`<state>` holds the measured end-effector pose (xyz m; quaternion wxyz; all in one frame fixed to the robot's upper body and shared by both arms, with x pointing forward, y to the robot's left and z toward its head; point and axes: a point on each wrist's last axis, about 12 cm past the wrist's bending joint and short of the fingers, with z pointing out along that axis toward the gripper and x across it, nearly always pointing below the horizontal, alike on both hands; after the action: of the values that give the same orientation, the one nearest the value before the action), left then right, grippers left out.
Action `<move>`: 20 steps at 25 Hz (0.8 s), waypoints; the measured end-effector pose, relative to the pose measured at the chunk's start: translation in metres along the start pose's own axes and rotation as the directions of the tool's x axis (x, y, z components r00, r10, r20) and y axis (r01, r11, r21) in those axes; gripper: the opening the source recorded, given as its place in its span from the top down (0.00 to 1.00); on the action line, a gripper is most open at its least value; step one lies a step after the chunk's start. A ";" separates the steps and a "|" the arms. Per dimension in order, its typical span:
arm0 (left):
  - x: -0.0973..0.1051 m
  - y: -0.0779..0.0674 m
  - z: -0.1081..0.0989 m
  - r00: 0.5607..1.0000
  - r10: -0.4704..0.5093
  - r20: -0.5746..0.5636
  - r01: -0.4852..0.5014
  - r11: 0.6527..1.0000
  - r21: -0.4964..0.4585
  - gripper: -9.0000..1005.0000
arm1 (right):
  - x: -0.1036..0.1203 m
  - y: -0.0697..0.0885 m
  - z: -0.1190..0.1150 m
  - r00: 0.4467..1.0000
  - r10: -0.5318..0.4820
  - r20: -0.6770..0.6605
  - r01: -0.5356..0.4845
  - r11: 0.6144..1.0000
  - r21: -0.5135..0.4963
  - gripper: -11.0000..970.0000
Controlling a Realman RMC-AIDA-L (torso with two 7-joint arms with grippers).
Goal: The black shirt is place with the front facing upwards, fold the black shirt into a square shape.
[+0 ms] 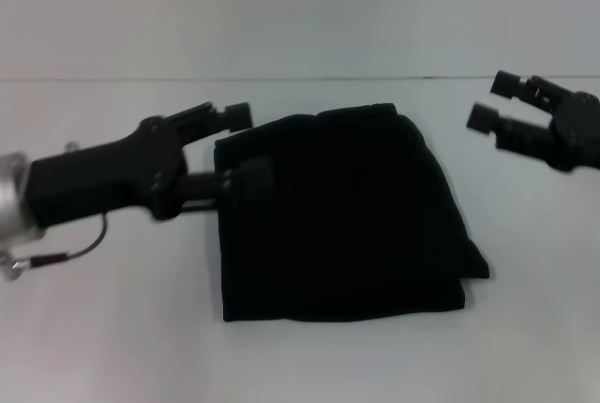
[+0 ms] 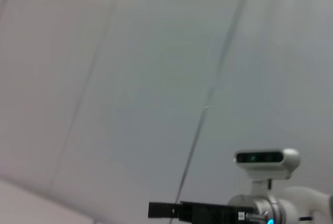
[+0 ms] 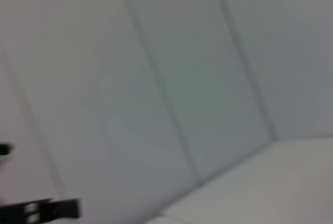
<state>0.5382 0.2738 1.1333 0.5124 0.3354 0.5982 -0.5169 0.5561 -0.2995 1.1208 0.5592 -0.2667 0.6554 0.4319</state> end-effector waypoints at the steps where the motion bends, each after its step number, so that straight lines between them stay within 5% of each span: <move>1: 0.002 -0.005 -0.007 1.000 0.013 0.020 -0.014 1.000 0.014 0.05 | 0.000 0.005 -0.003 1.000 -0.019 0.000 0.019 0.999 -0.045 0.10; 9: 0.023 -0.030 -0.036 0.999 -0.017 0.030 0.016 1.000 0.016 0.06 | 0.003 0.029 0.001 0.984 -0.098 -0.146 0.049 0.951 -0.306 0.05; 20: 0.031 -0.022 -0.030 0.961 -0.116 -0.250 0.136 0.988 0.066 0.06 | 0.017 0.030 0.028 0.934 -0.089 -0.346 -0.033 0.943 -0.332 0.06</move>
<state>0.5021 0.2935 1.1080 0.3862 0.3788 0.6552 -0.5273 0.5414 -0.2583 1.1128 0.3845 -0.4404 0.6594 0.4727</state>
